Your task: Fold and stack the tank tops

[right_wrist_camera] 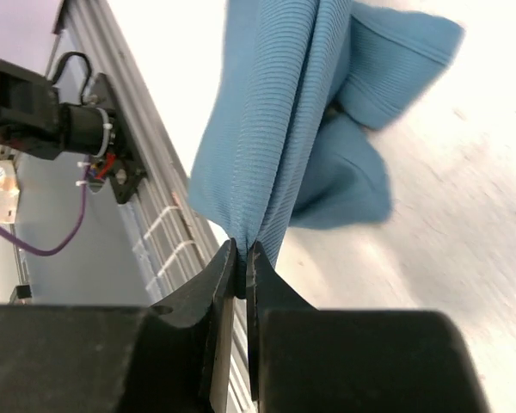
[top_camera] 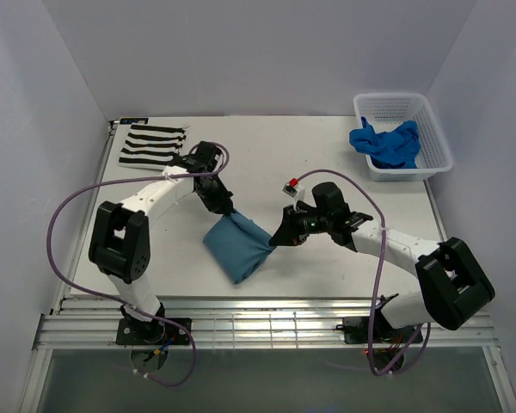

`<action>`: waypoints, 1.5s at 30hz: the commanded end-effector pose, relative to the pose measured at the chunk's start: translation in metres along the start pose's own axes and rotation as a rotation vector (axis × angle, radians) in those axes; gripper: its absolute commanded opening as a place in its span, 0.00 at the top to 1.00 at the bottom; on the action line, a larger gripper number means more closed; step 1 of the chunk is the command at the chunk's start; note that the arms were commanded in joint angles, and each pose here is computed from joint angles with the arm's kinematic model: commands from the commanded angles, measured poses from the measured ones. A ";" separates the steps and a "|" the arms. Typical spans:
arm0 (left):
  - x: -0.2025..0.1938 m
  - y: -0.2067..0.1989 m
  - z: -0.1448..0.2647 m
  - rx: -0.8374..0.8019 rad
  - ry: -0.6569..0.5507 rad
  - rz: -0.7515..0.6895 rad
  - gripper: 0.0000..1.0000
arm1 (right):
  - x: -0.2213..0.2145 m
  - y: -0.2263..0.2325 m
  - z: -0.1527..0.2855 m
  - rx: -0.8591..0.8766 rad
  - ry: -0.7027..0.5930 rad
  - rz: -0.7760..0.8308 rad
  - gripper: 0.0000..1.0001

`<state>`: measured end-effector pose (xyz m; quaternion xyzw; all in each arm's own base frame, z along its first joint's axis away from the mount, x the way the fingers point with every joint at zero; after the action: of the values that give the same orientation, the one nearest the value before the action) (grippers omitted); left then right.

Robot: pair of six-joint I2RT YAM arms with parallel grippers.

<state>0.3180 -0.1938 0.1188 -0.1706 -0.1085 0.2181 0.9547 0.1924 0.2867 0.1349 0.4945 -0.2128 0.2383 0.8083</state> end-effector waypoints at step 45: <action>0.028 0.095 0.056 0.116 -0.252 -0.021 0.02 | -0.091 0.019 -0.108 -0.235 0.411 0.266 0.10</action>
<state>0.2788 -0.0741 0.1340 -0.0463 -0.1996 0.2727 0.9400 0.0993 0.3994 0.0639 0.3353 -0.1236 0.4201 0.8341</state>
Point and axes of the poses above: each gripper's point midway between its finger pads, its own z axis back along the fingers, its own y axis along the line the jaws close on, x = y × z, the point moved 2 cm from there along z, back along the fingers, and after that the axes turned 4 degrees about -z, right-handed, at the moved point
